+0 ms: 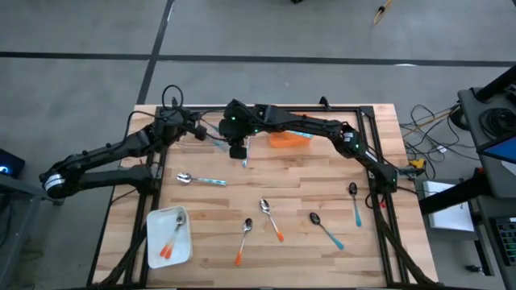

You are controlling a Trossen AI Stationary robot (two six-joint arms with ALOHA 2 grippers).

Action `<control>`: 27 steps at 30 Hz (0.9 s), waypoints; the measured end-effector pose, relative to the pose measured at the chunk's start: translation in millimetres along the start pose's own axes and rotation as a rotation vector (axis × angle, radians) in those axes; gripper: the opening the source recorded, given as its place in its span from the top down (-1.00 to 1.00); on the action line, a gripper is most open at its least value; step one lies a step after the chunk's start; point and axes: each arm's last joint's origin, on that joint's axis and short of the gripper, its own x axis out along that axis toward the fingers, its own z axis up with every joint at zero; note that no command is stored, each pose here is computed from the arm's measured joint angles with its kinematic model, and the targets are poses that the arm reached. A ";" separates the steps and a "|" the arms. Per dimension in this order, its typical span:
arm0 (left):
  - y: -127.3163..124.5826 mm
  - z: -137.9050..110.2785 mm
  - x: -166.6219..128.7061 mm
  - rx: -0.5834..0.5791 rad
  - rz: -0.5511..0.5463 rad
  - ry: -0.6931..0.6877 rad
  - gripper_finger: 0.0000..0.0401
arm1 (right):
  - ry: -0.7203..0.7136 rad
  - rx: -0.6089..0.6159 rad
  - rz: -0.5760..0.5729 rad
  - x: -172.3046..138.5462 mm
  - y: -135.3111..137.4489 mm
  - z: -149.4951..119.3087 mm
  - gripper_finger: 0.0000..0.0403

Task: Sort silverware by color (type)
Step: Put the blue spoon into the transparent bin

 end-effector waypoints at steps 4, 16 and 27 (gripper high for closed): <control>0.1 -0.3 -0.1 0.002 0.001 0.003 1.00 | -0.019 0.001 0.094 -7.0 2.0 -0.7 0.40; 0.3 0.0 -0.4 0.000 0.000 0.000 1.00 | -0.079 -0.020 0.068 -38.4 15.1 -29.2 0.48; 0.4 -1.0 -0.5 -0.015 0.002 0.010 1.00 | -0.264 -0.011 -0.043 -68.2 33.6 -75.5 0.53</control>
